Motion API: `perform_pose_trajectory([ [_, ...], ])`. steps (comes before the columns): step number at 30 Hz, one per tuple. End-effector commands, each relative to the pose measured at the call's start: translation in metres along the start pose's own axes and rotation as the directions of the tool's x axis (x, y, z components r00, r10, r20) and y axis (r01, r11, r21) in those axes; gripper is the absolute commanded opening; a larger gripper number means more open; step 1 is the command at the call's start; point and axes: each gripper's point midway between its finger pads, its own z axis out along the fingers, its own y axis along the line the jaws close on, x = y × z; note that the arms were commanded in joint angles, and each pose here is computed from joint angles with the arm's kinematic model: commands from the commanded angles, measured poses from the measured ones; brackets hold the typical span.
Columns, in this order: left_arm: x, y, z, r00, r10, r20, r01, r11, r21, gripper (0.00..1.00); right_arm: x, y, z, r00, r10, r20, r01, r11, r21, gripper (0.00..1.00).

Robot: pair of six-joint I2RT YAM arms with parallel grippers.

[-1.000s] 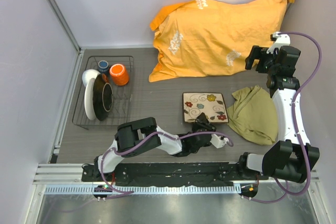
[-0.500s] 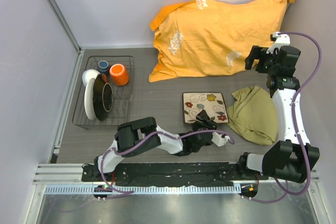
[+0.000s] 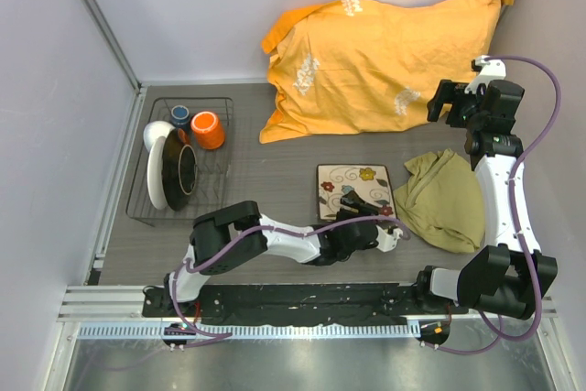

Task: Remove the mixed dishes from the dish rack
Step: Place the plate at the center of the board.

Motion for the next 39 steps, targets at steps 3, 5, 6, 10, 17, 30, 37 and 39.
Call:
perform_pose_trajectory([
  [3,-0.024,0.041,-0.015,0.990,-0.132,0.050,0.133,0.991,-0.015,0.67,-0.012,0.001,-0.001,0.999,-0.008,0.046,0.009,1.000,-0.011,1.00],
  [5,-0.025,0.040,-0.016,0.989,-0.137,0.048,0.137,0.991,0.001,0.67,-0.011,0.001,0.000,0.999,-0.008,0.043,0.009,1.000,-0.014,0.99],
  [6,-0.025,0.039,-0.016,0.989,-0.139,0.049,0.139,0.990,0.007,0.67,-0.011,0.001,0.000,0.999,-0.009,0.043,0.010,1.000,-0.012,1.00],
  [10,-0.024,0.036,-0.016,0.990,-0.137,0.041,0.136,0.990,0.020,0.68,-0.010,0.001,0.000,0.999,-0.009,0.042,0.009,1.000,-0.014,1.00],
  [17,-0.023,0.031,-0.017,0.989,-0.147,0.036,0.145,0.988,0.051,0.70,-0.009,0.001,0.000,0.999,-0.008,0.039,0.009,1.000,-0.016,1.00],
  [30,-0.028,0.017,-0.026,0.982,-0.187,0.018,0.180,0.965,0.193,0.75,-0.009,0.001,0.001,0.999,-0.012,0.035,0.012,1.000,-0.016,1.00],
  [37,-0.027,0.008,-0.031,0.981,-0.192,-0.006,0.187,0.949,0.254,0.78,-0.009,0.002,0.001,0.999,-0.012,0.035,0.012,1.000,-0.020,1.00],
  [39,-0.027,0.008,-0.034,0.979,-0.203,-0.011,0.198,0.944,0.263,0.78,-0.009,0.002,0.001,0.999,-0.012,0.035,0.012,1.000,-0.022,1.00],
])
